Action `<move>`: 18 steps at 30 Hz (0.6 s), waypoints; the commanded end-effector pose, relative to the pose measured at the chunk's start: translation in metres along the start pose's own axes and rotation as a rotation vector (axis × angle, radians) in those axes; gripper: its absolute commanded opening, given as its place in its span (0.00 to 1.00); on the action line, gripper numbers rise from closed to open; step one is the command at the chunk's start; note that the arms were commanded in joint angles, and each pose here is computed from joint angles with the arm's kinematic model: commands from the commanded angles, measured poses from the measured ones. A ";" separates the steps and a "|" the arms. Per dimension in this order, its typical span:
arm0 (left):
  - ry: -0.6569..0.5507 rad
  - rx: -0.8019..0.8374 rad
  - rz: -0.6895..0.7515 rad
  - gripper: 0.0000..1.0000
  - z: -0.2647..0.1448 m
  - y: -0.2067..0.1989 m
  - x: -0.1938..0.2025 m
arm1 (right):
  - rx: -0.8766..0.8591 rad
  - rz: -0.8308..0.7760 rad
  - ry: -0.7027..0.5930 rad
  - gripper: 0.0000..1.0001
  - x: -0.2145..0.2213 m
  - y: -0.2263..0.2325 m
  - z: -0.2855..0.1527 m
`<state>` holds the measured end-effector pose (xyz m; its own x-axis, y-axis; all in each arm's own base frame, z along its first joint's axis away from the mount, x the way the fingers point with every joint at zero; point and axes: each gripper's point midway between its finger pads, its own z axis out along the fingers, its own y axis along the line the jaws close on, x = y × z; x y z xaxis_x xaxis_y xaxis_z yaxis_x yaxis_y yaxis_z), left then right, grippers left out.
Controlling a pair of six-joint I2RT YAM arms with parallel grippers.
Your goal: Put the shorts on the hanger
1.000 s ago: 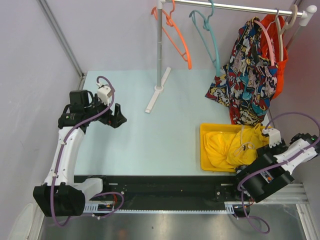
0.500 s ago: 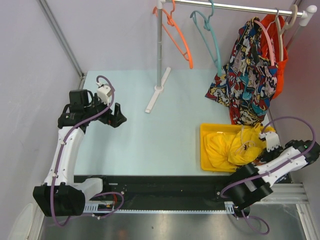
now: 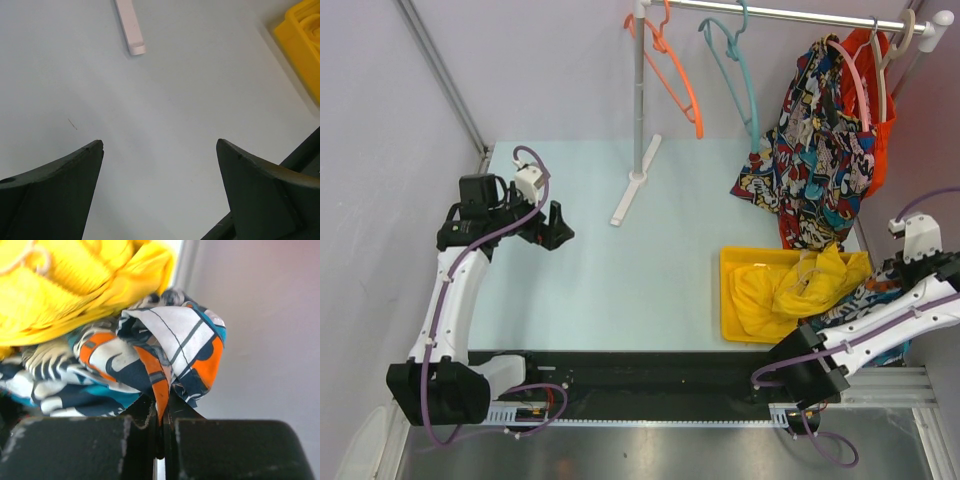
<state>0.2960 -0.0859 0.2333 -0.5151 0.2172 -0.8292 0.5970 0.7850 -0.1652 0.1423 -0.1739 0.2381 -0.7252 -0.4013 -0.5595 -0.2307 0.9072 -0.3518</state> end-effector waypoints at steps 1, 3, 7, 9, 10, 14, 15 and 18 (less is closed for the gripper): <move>-0.060 0.034 0.042 1.00 0.000 -0.005 -0.021 | 0.013 0.052 -0.183 0.00 -0.055 0.005 -0.033; -0.065 0.033 0.046 1.00 0.000 -0.005 -0.023 | 0.053 0.046 -0.249 0.00 -0.079 -0.007 -0.050; -0.069 0.030 0.050 1.00 0.000 -0.004 -0.024 | 0.101 0.076 -0.365 0.00 -0.120 -0.026 -0.081; -0.070 0.029 0.051 1.00 0.000 -0.004 -0.024 | 0.107 0.096 -0.405 0.00 -0.135 -0.032 -0.090; -0.068 0.029 0.048 1.00 0.001 -0.003 -0.024 | 0.120 0.071 -0.434 0.00 -0.147 -0.034 -0.099; -0.071 0.033 0.040 1.00 0.002 -0.004 -0.023 | 0.174 0.071 -0.509 0.00 -0.175 -0.043 -0.120; -0.073 0.034 0.042 1.00 0.002 -0.004 -0.023 | 0.181 0.076 -0.540 0.00 -0.183 -0.045 -0.126; -0.076 0.030 0.042 1.00 0.002 -0.003 -0.023 | 0.204 0.067 -0.628 0.00 -0.209 -0.042 -0.149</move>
<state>0.3018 -0.0884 0.2362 -0.4949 0.2122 -0.8427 0.6086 0.7768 -0.1617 0.1977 -0.1388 0.4306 -0.3715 -0.3975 -0.8390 -0.0403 0.9098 -0.4132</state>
